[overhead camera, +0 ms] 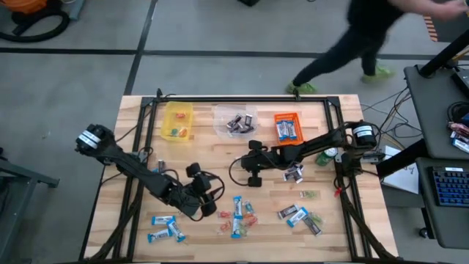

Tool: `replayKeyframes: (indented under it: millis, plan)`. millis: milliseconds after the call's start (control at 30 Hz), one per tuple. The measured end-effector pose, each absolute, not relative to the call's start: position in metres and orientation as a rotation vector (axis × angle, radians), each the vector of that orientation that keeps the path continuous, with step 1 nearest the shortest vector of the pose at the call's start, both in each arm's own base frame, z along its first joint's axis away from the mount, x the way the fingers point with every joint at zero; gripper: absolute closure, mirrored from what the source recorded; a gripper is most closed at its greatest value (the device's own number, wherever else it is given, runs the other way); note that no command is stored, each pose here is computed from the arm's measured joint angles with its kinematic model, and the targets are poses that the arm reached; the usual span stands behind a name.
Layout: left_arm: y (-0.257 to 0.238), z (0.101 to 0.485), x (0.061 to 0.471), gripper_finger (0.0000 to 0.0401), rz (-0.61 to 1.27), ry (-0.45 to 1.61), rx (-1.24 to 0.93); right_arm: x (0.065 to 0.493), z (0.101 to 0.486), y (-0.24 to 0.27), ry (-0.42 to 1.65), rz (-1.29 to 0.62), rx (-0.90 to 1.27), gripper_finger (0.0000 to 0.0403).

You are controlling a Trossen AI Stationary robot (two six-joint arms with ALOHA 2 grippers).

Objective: Organize candy in baskets
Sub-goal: Put the green gummy into the yellow bin

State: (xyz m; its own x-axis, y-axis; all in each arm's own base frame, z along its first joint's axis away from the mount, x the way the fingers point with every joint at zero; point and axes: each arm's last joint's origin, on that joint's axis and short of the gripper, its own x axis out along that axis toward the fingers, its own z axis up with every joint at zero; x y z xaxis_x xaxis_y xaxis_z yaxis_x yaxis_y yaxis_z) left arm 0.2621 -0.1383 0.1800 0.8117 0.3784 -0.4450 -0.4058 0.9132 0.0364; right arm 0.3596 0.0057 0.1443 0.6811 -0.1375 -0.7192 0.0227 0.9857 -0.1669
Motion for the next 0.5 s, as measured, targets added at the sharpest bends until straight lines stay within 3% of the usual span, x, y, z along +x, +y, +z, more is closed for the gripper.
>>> replayKeyframes:
  millis: [233, 500]
  plan:
    - [-0.142, 0.172, 0.268, 0.0225, 0.423, 0.477, -0.051, 0.359, 0.142, 0.005, 0.836, -0.065, -0.188, 0.0374]
    - [-0.142, 0.172, 0.268, 0.0225, 0.424, 0.481, -0.041, 0.359, 0.131, -0.001, 0.876, -0.121, -0.197, 0.0249]
